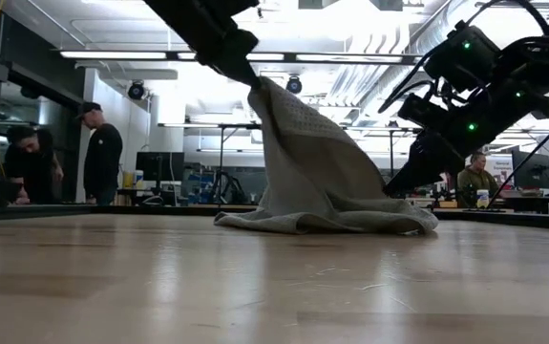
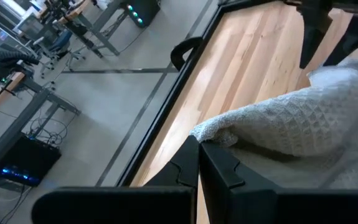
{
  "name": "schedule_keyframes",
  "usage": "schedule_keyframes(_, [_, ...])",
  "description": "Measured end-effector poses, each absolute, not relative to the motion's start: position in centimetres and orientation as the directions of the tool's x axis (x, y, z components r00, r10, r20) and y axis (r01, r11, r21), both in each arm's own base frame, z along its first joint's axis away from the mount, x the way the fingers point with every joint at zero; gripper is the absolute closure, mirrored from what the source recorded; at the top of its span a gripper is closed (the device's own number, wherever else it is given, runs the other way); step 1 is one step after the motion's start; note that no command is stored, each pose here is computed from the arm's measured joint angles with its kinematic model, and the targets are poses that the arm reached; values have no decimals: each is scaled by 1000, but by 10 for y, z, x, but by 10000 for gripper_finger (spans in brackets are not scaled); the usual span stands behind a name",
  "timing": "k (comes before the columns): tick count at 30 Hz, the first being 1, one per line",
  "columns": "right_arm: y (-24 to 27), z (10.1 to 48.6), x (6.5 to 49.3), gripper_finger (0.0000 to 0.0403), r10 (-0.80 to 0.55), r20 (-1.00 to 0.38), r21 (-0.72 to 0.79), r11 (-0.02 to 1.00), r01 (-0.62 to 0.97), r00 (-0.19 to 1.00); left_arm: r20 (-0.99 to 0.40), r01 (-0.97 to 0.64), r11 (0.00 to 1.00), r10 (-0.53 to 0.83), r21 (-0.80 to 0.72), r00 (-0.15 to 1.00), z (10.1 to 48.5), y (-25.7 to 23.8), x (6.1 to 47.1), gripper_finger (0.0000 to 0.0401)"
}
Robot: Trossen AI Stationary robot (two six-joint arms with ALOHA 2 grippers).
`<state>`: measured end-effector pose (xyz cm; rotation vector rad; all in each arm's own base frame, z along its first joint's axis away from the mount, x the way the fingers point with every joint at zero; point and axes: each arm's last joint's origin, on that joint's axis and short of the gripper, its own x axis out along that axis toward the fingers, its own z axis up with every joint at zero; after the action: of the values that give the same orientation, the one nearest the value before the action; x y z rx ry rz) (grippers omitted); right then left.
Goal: Fold microfiber towels
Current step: Fold the gray towel
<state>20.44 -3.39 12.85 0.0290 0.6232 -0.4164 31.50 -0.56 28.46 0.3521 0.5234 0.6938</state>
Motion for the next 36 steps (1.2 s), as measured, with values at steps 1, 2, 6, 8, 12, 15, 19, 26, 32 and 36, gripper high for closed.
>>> schedule_keyframes(1, [-35,129,204,292,-367,-571,-93,918,386,734,-327,-518,719,682,462,654,287,-6,315,401])
schedule_keyframes(2, [-35,129,205,292,-360,-571,-86,920,383,737,-323,-522,720,681,458,657,289,-5,314,401])
schedule_keyframes(6, [-38,129,204,292,-358,-569,-76,919,386,740,-320,-524,720,681,456,658,292,-5,311,401])
schedule_keyframes(8, [-39,129,205,292,-340,-569,-60,925,375,748,-326,-519,720,681,460,656,292,-5,310,401])
schedule_keyframes(12, [-42,129,206,292,-320,-565,-39,931,363,761,-318,-524,721,680,453,661,294,-5,309,401])
schedule_keyframes(15, [-44,123,208,292,-317,-573,-36,931,364,755,-319,-522,722,679,454,661,294,-5,309,401])
schedule_keyframes(19, [-48,111,214,292,-306,-582,-27,933,359,754,-322,-520,722,679,456,660,294,-5,309,401])
schedule_keyframes(26, [-55,99,222,292,-305,-551,-29,937,348,777,-320,-521,722,679,456,661,294,-5,309,401])
schedule_keyframes(32, [-59,91,222,292,-318,-566,-31,930,365,761,-320,-520,722,679,456,661,294,-5,309,401])
schedule_keyframes(36, [-59,92,223,308,-318,-552,-46,935,353,771,-320,-517,721,679,462,661,294,-5,309,401])
